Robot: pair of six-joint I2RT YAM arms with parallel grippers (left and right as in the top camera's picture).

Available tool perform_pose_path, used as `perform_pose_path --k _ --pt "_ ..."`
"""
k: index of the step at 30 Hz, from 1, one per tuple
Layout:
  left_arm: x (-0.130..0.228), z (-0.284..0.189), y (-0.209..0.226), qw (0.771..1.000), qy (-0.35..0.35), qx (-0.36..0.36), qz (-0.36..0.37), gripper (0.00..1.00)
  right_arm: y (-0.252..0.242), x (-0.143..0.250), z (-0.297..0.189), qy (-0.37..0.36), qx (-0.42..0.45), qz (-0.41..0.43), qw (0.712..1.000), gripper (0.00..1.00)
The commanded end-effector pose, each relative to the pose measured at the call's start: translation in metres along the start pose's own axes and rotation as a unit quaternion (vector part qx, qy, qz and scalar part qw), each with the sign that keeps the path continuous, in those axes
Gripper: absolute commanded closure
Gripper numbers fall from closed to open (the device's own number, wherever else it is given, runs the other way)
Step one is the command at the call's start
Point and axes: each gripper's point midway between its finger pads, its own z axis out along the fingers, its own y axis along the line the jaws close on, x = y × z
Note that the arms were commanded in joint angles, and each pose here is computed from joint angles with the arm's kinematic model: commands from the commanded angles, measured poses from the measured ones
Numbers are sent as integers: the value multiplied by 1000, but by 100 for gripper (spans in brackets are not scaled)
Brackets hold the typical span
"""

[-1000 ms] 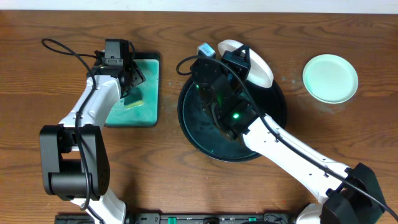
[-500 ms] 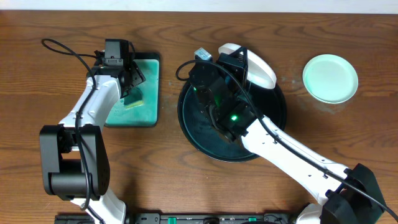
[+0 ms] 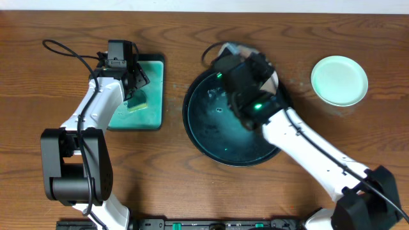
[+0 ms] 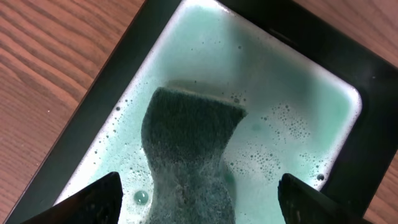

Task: Clean dirty plates on tray and stack at the side
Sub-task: 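Lift the white plate with the right gripper and carry it right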

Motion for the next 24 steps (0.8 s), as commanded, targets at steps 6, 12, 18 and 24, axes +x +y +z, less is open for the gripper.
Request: perform_pose_path --k 6,12,18,24 --pt "-6 -8 0 1000 -12 0 -2 20 -35 62 52 21 -136 321 937 99" --pt "-6 -8 0 1000 -12 0 -2 20 -48 147 93 89 -227 535 809 99" --pt "-6 -8 0 1000 -12 0 -2 20 -61 245 130 170 -183 663 706 99" --pt "-6 -8 0 1000 -12 0 -2 20 -53 319 164 217 -130 725 641 99"
